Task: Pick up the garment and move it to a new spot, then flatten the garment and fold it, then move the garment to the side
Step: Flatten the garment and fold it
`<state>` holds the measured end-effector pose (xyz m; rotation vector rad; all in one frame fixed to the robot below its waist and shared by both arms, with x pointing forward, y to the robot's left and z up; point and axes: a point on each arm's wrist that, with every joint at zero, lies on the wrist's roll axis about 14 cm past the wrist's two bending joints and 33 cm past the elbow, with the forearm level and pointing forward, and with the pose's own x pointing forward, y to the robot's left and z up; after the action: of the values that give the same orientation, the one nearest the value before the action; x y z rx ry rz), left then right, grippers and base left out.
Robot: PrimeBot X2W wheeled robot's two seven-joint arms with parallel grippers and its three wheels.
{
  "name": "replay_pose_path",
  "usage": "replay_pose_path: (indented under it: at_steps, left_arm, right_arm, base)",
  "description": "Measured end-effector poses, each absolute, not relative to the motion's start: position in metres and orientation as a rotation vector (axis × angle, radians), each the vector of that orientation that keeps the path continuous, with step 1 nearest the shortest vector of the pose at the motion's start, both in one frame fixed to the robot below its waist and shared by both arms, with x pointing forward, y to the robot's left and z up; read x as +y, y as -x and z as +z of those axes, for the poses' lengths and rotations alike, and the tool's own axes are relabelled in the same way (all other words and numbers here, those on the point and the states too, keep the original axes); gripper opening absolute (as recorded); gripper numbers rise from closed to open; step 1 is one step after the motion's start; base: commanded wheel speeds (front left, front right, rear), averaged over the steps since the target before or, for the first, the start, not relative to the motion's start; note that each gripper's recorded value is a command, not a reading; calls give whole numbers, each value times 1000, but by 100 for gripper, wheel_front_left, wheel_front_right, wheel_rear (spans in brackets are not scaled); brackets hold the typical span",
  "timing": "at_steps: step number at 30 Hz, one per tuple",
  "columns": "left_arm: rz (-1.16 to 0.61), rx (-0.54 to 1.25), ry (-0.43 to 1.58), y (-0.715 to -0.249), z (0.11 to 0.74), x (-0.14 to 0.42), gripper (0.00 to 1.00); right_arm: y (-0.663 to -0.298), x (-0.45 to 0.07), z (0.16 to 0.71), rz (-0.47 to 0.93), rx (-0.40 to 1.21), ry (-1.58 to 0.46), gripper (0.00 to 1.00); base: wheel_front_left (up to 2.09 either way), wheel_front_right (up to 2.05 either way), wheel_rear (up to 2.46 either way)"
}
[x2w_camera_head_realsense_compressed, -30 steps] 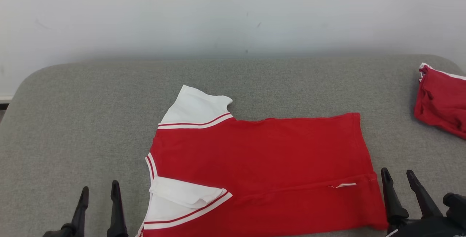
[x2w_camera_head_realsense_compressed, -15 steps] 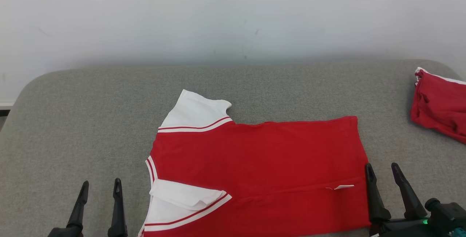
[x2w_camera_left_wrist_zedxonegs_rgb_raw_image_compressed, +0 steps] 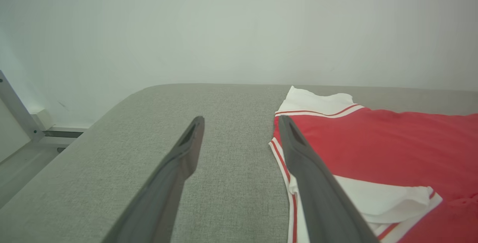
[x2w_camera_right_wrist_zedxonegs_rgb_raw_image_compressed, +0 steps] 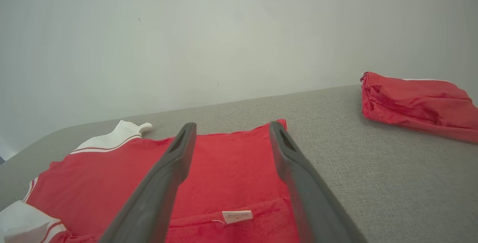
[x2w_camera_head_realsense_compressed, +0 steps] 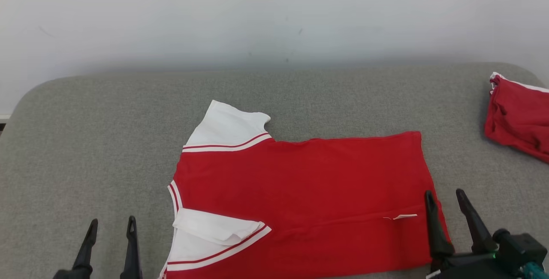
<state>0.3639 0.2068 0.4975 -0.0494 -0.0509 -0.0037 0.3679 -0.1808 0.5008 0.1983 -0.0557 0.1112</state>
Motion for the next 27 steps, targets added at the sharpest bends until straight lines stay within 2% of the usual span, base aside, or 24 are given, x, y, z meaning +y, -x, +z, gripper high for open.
replay_pose_path:
  at_steps: [7,14,22,27]
  left_arm:
    - [-67,-141,28,-410,531,203,100]
    - [-153,-183,1,-481,572,194,100]
    - [-250,-98,-46,-557,570,174,100]
    - [-310,0,-29,-588,549,155,100]
  right_arm:
    - [-404,-195,513,116,-52,-137,100]
    - [-456,-201,524,123,-9,-82,100]
    - [-506,-202,500,133,134,-33,100]
    - [-522,-206,482,133,206,-8,100]
  base:
    - [0,0,0]
    - [0,0,0]
    - [0,0,0]
    - [0,0,0]
